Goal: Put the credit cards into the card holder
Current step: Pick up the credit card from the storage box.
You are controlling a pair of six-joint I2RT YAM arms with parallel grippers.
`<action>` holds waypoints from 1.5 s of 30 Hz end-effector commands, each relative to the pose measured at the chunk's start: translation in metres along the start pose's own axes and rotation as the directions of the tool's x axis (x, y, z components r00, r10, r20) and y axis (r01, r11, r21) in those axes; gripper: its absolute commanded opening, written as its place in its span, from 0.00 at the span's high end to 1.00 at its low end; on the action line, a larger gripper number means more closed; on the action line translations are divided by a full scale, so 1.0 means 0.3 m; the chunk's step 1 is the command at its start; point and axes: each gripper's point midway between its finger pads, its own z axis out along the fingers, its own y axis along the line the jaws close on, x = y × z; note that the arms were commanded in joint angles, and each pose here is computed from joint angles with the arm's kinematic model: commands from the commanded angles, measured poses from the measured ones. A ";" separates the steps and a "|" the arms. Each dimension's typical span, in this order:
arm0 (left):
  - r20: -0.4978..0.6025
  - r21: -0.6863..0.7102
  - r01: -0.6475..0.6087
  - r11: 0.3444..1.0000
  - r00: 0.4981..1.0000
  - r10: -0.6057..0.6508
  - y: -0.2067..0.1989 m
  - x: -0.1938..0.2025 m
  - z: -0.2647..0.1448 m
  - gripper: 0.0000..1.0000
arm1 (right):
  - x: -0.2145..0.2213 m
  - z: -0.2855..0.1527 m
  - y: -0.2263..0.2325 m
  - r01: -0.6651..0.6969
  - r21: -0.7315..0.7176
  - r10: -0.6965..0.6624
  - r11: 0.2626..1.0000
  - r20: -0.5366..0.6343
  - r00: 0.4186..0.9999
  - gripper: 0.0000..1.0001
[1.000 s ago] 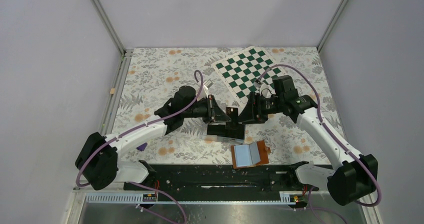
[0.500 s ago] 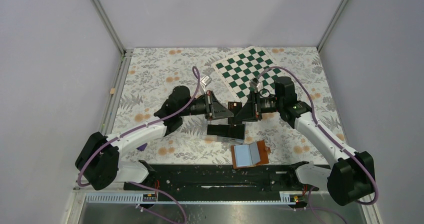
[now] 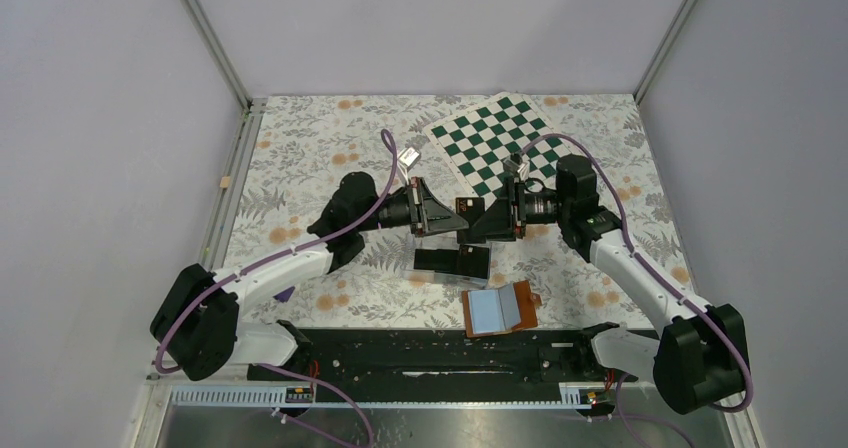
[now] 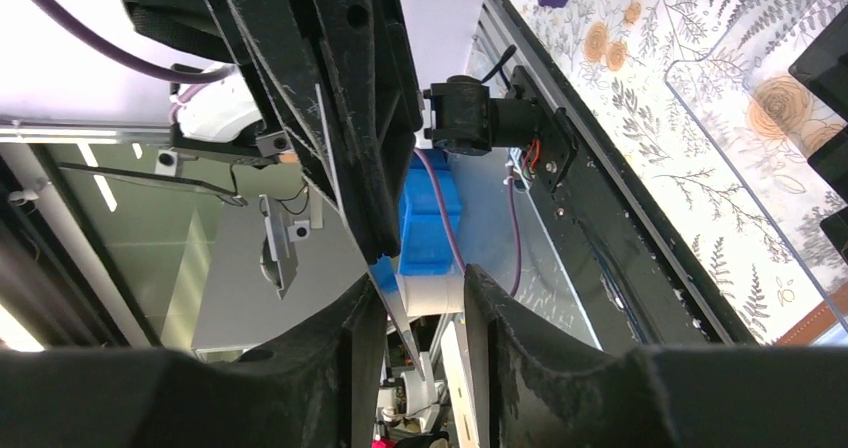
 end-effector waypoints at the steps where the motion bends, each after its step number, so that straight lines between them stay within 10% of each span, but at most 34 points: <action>1: -0.056 0.048 -0.022 0.999 0.998 0.024 -0.027 0.048 -0.015 1.00 | -0.029 -0.036 0.116 0.113 -0.112 -0.110 0.987 0.036 0.993 0.60; 45: -0.106 0.095 0.009 0.995 0.994 0.001 -0.020 0.076 -0.022 1.00 | 0.070 -0.069 0.081 0.037 -0.107 -0.047 0.994 -0.089 0.995 0.67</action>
